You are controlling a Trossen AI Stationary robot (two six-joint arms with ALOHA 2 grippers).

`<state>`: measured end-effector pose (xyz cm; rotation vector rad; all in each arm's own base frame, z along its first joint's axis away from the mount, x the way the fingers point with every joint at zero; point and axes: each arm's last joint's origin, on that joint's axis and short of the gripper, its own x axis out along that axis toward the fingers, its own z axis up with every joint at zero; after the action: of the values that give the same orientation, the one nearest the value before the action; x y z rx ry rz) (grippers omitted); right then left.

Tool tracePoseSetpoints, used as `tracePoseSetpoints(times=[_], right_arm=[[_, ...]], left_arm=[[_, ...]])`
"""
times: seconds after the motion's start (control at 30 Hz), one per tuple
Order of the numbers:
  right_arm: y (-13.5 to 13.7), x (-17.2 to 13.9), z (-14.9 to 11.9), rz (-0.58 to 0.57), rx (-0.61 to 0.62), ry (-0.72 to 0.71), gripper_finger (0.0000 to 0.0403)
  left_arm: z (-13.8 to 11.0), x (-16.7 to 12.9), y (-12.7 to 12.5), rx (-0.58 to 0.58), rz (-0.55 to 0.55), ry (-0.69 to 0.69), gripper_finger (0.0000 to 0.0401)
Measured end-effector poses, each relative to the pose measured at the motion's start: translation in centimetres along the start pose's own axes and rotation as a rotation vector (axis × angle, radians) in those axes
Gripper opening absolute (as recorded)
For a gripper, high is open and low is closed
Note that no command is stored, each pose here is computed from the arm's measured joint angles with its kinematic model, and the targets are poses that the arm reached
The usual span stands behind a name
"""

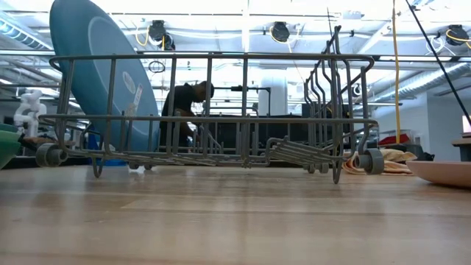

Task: Sort dishes
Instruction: Put the blue green plate into the dish rack

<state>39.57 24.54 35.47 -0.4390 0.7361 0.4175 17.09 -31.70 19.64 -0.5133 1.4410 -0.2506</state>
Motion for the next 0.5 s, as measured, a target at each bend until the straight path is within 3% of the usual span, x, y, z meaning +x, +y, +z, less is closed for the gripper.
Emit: tracePoseSetpoints(times=[0.5], right_arm=[[-0.13,-0.03,-0.02,-0.003,0.001,0.001,0.0187]], left_arm=[[-0.27,1.15,0.78,-0.018,0.075,0.06,0.0105]])
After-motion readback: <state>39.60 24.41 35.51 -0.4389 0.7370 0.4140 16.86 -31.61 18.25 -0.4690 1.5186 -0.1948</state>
